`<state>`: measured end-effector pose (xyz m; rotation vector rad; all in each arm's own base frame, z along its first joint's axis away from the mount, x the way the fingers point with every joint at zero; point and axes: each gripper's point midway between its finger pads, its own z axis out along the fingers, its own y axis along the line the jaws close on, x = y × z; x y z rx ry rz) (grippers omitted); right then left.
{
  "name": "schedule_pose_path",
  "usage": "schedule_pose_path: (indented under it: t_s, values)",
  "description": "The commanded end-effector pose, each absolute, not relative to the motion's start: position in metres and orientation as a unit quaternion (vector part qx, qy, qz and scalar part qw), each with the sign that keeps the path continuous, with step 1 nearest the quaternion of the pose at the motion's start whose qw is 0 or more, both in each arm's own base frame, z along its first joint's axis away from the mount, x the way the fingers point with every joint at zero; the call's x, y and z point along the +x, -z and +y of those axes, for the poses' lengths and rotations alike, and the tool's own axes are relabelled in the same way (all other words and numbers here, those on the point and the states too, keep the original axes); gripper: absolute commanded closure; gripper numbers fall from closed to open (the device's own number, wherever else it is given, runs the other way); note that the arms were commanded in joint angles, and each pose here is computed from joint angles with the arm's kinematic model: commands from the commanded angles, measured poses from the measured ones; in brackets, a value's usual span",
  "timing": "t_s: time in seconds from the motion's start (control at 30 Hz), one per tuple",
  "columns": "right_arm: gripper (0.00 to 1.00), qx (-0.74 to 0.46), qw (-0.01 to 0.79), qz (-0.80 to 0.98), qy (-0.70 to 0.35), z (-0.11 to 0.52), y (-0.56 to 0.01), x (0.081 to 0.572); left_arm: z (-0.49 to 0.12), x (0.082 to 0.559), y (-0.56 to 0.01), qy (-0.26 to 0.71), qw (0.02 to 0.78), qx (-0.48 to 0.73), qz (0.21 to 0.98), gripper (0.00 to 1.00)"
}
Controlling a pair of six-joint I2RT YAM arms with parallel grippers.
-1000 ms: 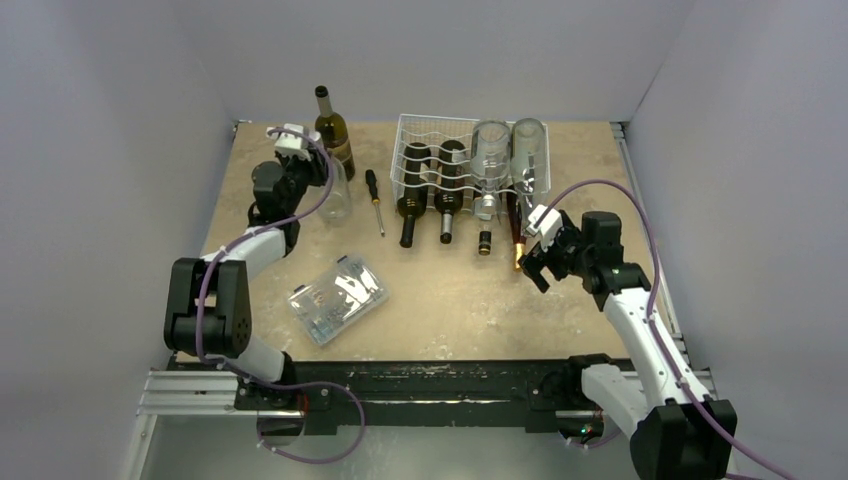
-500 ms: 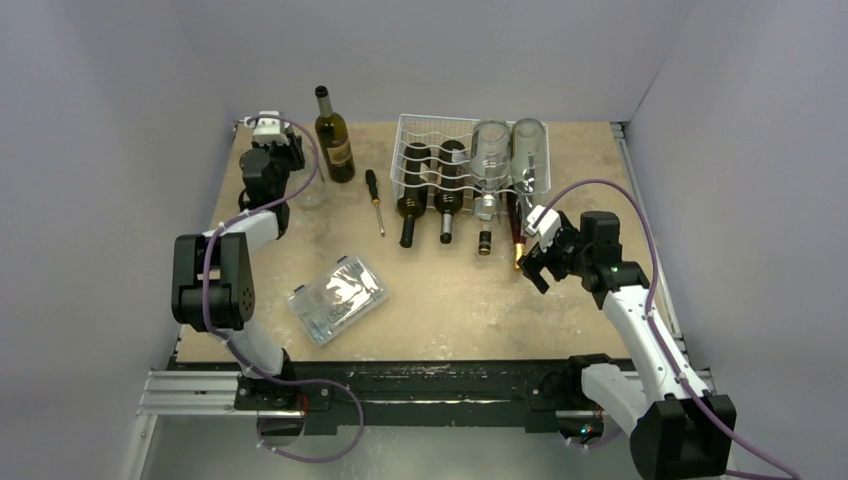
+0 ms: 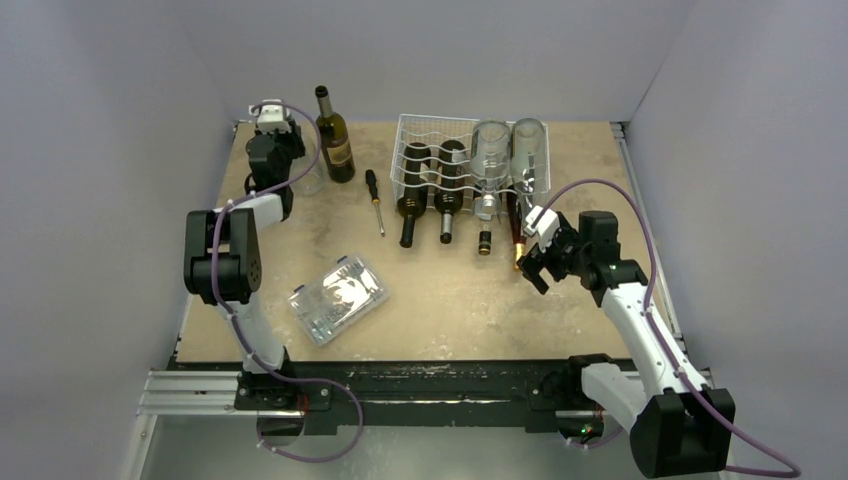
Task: Take the wine bottle off the wine rack
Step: Place the wine bottle at the center of the board.
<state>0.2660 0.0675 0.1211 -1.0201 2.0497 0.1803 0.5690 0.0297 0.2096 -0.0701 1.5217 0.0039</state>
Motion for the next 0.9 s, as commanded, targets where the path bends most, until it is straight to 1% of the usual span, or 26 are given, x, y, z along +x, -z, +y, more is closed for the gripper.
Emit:
schedule_pose_path:
  t_s: [0.0,0.13,0.27,0.3,0.37,0.5,0.63,0.7,0.8,0.87]
  values:
    - [0.01,-0.413,0.412,0.808,-0.079,0.071,-0.122,0.265,0.036,0.572,-0.336,-0.010,0.844,-0.027,0.536,0.94]
    - [0.01,-0.414,0.410,0.809,-0.079,0.071,-0.121,0.265,0.037,0.575,-0.326,-0.013,0.840,-0.027,0.542,0.88]
    - [0.01,-0.414,0.409,0.809,-0.080,0.071,-0.121,0.265,0.036,0.573,-0.319,-0.008,0.838,-0.030,0.545,0.74]
    - [0.01,-0.414,0.409,0.809,-0.080,0.071,-0.121,0.265,0.036,0.571,-0.318,-0.006,0.837,-0.031,0.546,0.69]
    - [0.01,-0.415,0.411,0.808,-0.080,0.071,-0.122,0.265,0.035,0.566,-0.319,-0.004,0.838,-0.032,0.545,0.55]
    - [0.01,-0.415,0.414,0.806,-0.079,0.071,-0.124,0.264,0.032,0.552,-0.328,0.004,0.838,-0.032,0.545,0.37]
    - [0.01,-0.416,0.420,0.803,-0.079,0.072,-0.127,0.264,0.031,0.528,-0.344,0.013,0.841,-0.043,0.539,0.32]
    - [0.01,-0.416,0.423,0.801,-0.078,0.072,-0.129,0.264,0.037,0.509,-0.348,0.014,0.842,-0.071,0.535,0.28]
    - [0.01,-0.417,0.429,0.798,-0.077,0.072,-0.132,0.263,0.035,0.479,-0.354,0.033,0.839,-0.092,0.536,0.20]
    - [0.01,-0.417,0.433,0.796,-0.076,0.072,-0.135,0.263,0.030,0.459,-0.356,0.057,0.829,-0.106,0.546,0.12]
